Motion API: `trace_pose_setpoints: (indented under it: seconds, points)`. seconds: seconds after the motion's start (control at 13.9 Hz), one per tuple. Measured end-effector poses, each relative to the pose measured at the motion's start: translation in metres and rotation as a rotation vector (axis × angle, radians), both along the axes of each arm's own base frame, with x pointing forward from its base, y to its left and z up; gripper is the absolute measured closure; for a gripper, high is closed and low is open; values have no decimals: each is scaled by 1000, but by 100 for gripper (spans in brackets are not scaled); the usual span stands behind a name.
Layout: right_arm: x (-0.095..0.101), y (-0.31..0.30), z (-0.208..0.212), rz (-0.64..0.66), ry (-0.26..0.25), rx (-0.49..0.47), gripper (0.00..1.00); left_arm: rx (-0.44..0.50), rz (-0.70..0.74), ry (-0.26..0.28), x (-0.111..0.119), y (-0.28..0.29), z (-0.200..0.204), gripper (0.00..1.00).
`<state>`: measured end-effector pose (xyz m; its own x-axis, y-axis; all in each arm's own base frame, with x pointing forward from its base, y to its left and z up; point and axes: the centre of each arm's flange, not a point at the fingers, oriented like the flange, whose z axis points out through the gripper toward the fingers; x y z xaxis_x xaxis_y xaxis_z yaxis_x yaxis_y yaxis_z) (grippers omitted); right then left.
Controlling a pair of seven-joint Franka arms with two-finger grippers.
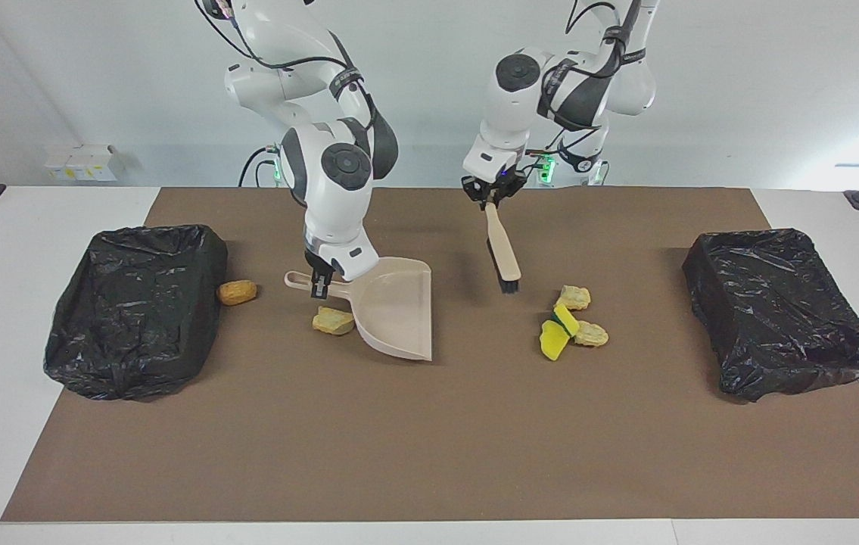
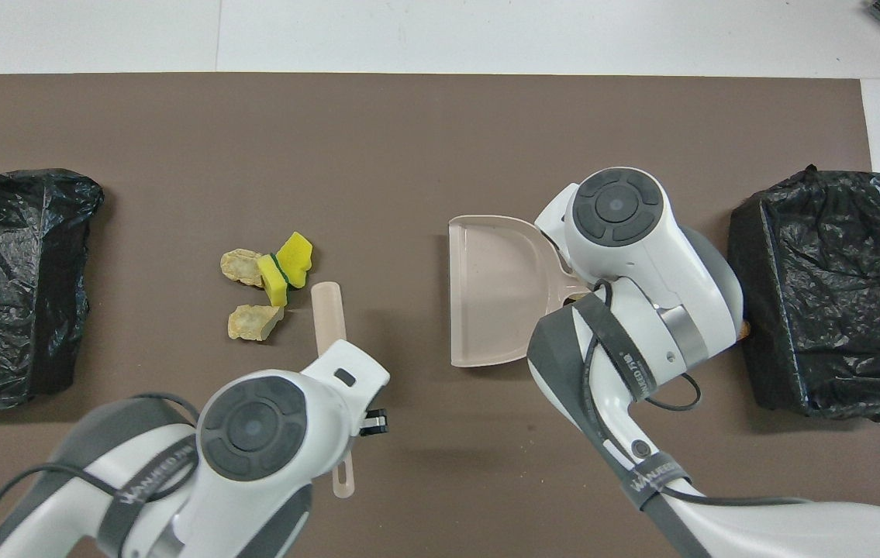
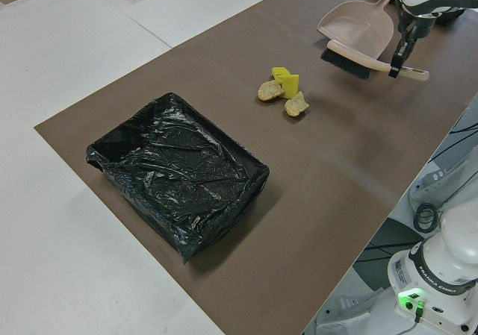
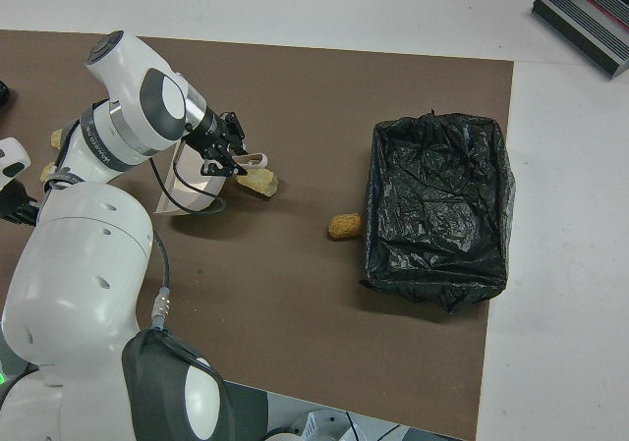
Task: Sweep and dump trash in bin
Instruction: 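Place the dustpan near the trash while the left gripper grasps the brush, then move the held brush with the left gripper beyond the trash pile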
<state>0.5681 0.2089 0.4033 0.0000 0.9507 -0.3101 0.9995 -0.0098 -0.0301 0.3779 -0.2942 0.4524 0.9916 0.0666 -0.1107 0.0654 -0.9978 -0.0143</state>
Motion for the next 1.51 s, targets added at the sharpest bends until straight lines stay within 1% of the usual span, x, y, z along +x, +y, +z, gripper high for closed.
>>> trace_pose_setpoints:
  seconds: [0.22,0.43,0.58,0.72,1.01,1.08,1.22,1.44,1.51]
  points:
    - [-11,34,-11,69,-8,-54,69,28,-7,-17,51,64,18,74]
    - [-14,44,-22,75,-2,-70,69,42,6,-18,93,107,18,74]
    - [-13,42,-22,72,-3,-70,69,51,-1,-13,113,126,18,74]
    - [-13,41,-22,70,-3,-70,69,45,-20,-7,127,149,16,74]
    - [-13,41,-22,69,0,-72,69,30,-55,12,142,211,9,74]
    - [-13,40,-23,67,1,-73,69,26,-69,25,144,223,3,74]
    - [-13,39,-23,51,0,-76,69,22,-90,61,141,233,-21,74]
    - [-14,39,-23,31,0,-81,69,18,-110,47,127,229,-76,74]
    - [-14,39,-24,29,-1,-81,69,18,-116,51,121,227,-89,74]
